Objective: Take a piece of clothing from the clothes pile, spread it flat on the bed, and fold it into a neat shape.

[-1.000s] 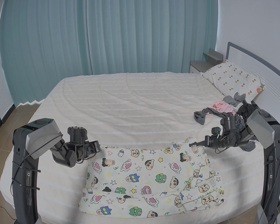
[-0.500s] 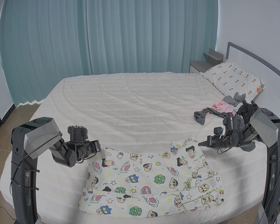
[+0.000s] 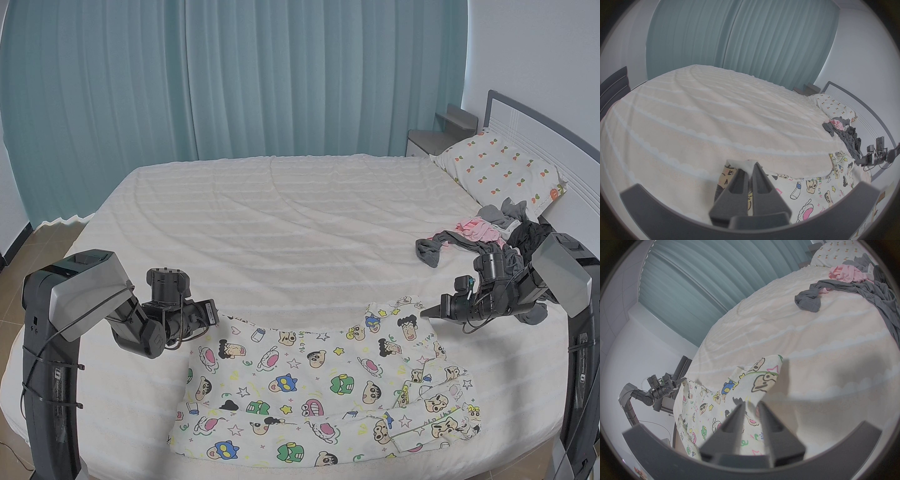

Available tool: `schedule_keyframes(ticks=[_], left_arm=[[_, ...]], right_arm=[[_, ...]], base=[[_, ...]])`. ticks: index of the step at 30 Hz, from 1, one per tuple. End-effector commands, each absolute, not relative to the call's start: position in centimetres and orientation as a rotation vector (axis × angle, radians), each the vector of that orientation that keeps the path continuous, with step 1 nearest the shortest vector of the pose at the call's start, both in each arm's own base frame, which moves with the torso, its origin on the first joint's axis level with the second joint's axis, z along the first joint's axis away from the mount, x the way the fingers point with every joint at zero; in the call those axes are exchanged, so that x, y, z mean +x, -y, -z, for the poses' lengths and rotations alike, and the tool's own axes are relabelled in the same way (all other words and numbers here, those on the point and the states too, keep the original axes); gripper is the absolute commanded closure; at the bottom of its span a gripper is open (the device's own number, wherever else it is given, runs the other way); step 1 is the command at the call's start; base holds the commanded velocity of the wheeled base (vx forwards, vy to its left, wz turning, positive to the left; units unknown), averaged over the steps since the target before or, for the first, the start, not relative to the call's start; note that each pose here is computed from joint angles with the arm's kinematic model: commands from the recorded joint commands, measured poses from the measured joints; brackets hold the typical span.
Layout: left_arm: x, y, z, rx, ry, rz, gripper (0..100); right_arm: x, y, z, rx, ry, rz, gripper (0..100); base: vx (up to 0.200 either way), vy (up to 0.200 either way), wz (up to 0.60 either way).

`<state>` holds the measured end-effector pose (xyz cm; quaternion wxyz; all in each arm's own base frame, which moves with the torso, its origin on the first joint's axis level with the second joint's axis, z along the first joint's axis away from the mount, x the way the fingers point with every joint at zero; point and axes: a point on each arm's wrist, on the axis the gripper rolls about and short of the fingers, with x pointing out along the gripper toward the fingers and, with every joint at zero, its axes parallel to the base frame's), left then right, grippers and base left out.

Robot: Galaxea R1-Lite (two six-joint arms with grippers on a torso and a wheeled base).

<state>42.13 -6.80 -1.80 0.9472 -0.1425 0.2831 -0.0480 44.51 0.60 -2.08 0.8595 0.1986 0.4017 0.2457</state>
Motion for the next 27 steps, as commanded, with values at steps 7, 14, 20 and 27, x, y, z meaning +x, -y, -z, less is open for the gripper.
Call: schedule_keyframes(ticks=[7,14,20,27], left_arm=[[42.2,6.8,2.0,-0.292,-0.578,0.097,100],[42.1,6.8,2.1,-0.290,-0.583,0.097,100],[42.0,6.8,1.9,-0.291,-0.586,0.094,100],[41.7,6.7,1.9,-0.289,-0.594,0.090,100]], right_arm=[[45.5,-2.7,3.8,0.405,-0.860,-0.556,0],[46.3,-4.4,5.4,0.390,-0.875,-0.585,100],[46.4,-4.4,5.4,0.390,-0.866,-0.582,100],[45.4,-3.0,4.0,0.407,-0.848,-0.574,100]], base=[[0.000,0.000,0.00],[0.000,0.000,0.00],[0.000,0.000,0.00],[0.000,0.000,0.00]])
